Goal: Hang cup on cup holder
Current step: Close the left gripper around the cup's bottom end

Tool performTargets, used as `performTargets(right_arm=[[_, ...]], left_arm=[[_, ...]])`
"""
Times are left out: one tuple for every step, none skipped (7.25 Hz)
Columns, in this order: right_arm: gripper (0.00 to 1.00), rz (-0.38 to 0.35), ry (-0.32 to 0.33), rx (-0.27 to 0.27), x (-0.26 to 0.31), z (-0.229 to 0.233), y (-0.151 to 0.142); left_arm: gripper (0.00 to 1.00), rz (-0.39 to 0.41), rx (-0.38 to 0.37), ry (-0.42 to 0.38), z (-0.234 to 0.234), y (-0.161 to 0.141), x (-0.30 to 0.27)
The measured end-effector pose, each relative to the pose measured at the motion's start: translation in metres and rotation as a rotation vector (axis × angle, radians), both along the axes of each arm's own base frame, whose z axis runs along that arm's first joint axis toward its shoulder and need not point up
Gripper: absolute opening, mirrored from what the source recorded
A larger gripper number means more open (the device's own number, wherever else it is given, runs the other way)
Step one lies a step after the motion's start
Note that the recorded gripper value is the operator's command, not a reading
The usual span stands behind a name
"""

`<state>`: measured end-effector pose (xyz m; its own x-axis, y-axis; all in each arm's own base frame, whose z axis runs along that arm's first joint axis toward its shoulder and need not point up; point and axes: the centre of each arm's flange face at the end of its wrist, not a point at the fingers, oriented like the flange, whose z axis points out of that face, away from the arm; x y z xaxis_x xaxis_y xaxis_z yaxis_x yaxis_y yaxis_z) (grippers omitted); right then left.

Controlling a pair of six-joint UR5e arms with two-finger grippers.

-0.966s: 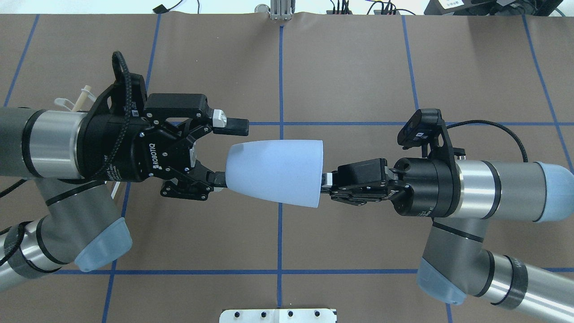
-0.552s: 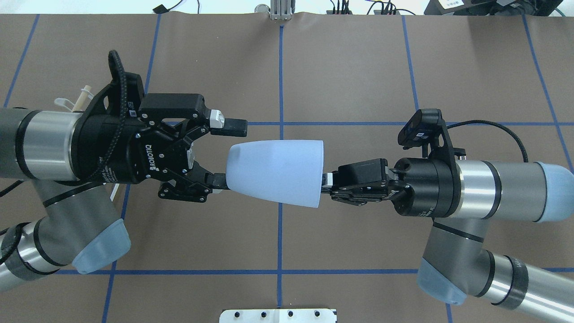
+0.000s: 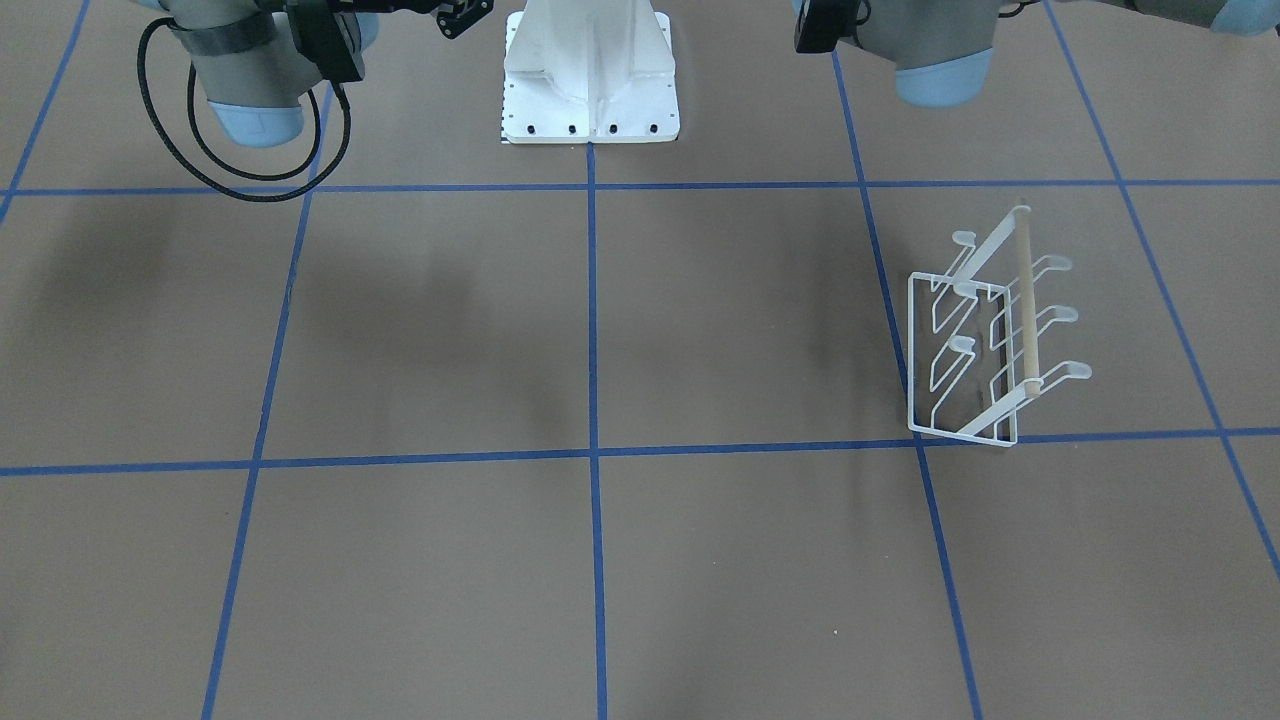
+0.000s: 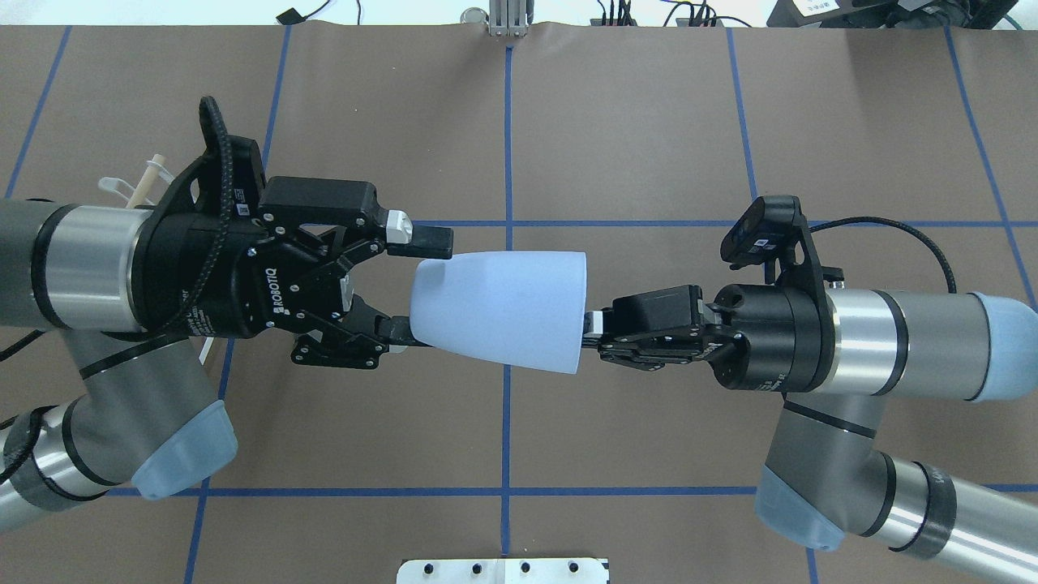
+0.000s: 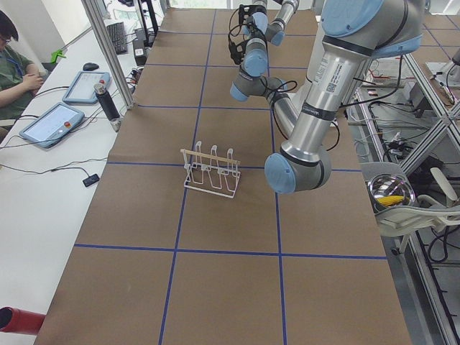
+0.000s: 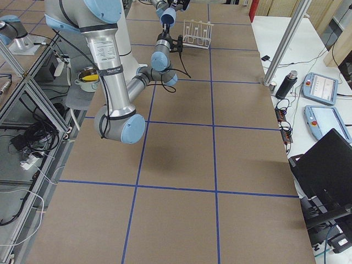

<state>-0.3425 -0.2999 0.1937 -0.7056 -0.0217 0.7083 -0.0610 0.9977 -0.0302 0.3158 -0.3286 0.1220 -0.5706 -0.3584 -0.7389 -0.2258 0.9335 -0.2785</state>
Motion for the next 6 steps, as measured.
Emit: performTargets(right_arm=[[0.00,0.003,-0.001,-0.002,0.0003,-0.0001,-0.0005],[0.00,0.005,-0.001,-0.004,0.0006,0.0001,-0.0008],[0.00,0.005,-0.001,-0.004,0.0007,0.0003,-0.0009],[0.05,0.006,-0.001,-0.005,0.0008,0.0006,-0.0010],[0.99,0.009,-0.002,-0.009,0.0008,0.0009,-0.0016],[1.00,0.019,-0.008,-0.022,0.0010,0.0022,-0.0031]], left_arm=[[0.86,0.001,0.001,0.000,0.0001,0.0006,0.0008],[0.86,0.002,0.003,-0.001,0.0001,0.0011,0.0013],[0.77,0.002,0.003,0.000,0.0000,0.0014,0.0013],[0.33,0.003,0.004,0.000,-0.0002,0.0018,0.0011],[0.00,0.005,0.004,0.001,-0.0005,0.0022,0.0007],[0.00,0.010,-0.001,0.001,0.0001,0.0033,0.0002]])
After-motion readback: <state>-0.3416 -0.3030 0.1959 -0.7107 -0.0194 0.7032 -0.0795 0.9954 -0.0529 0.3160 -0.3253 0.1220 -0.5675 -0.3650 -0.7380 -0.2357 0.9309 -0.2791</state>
